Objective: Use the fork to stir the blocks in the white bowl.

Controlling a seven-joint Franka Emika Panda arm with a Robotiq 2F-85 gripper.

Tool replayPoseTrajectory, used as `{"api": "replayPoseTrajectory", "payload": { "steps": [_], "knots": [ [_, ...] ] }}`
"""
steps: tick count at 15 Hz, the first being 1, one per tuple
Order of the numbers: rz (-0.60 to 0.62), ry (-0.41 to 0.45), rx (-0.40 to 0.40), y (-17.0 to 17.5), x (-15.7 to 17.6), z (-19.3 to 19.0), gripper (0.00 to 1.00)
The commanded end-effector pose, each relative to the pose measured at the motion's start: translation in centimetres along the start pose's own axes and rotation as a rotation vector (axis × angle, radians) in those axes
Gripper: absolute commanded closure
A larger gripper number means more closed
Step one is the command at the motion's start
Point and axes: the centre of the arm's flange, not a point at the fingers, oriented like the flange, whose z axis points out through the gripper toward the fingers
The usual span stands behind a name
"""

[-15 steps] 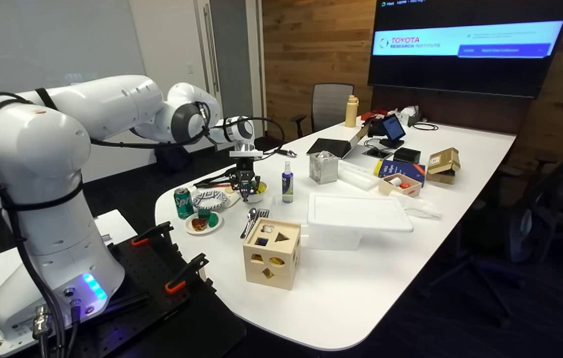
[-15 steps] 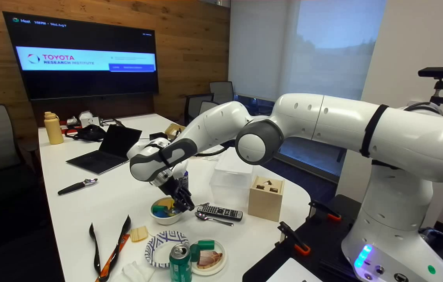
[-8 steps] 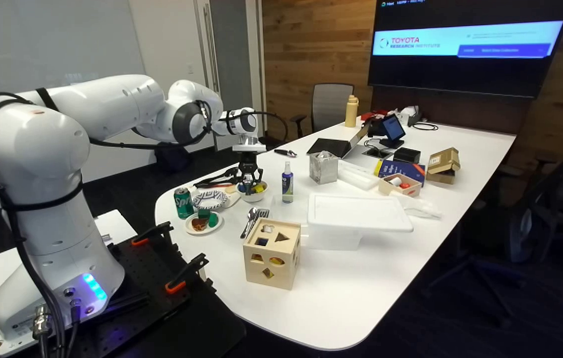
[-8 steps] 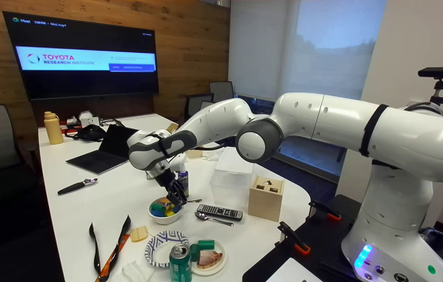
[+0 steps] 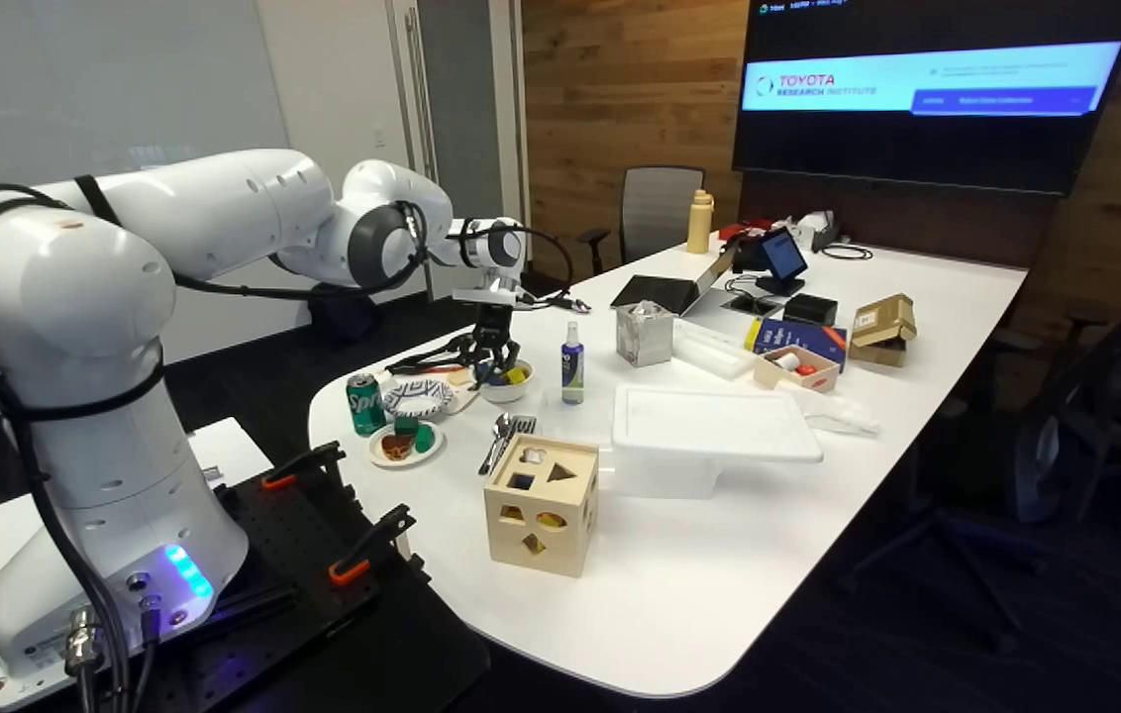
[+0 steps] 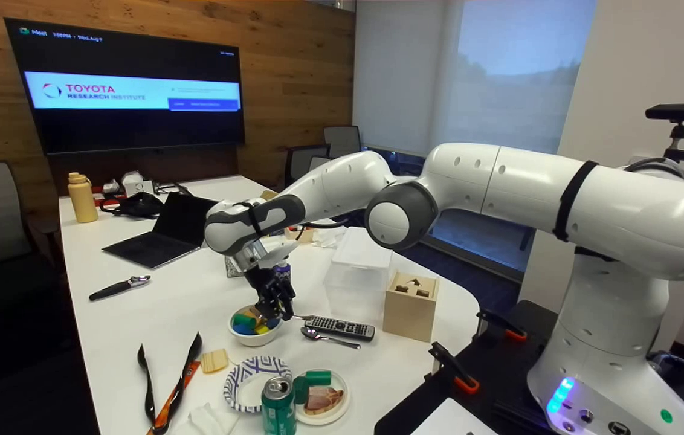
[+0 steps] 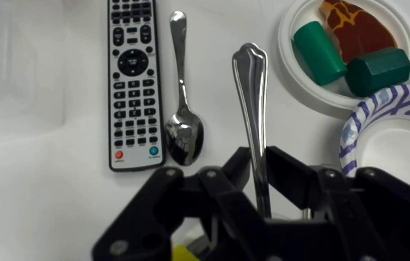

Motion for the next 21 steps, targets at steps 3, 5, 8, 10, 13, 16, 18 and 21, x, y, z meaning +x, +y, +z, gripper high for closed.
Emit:
{"api": "replayPoseTrajectory", "payload": {
  "steps": [3,5,8,10,13,16,18,21],
  "knots": [
    [0.249,-0.004,0.15,0.5,-4.3,2.7,0.95],
    [0.292,-0.021,0.169,1.2,-5.2,4.0,0.95],
    [0.318,-0.026,0.163,1.5,-6.9,5.3,0.95],
    [0.313,-0.002,0.156,1.9,-6.8,5.6,0.95],
    [0.288,0.04,0.135,2.1,-6.3,6.4,0.95],
    [0.282,0.107,0.12,2.2,-5.7,7.3,0.95],
    [0.275,0.14,0.11,2.1,-5.5,7.8,0.95],
    [0.268,0.178,0.092,1.7,-5.8,8.2,0.95]
  ]
}}
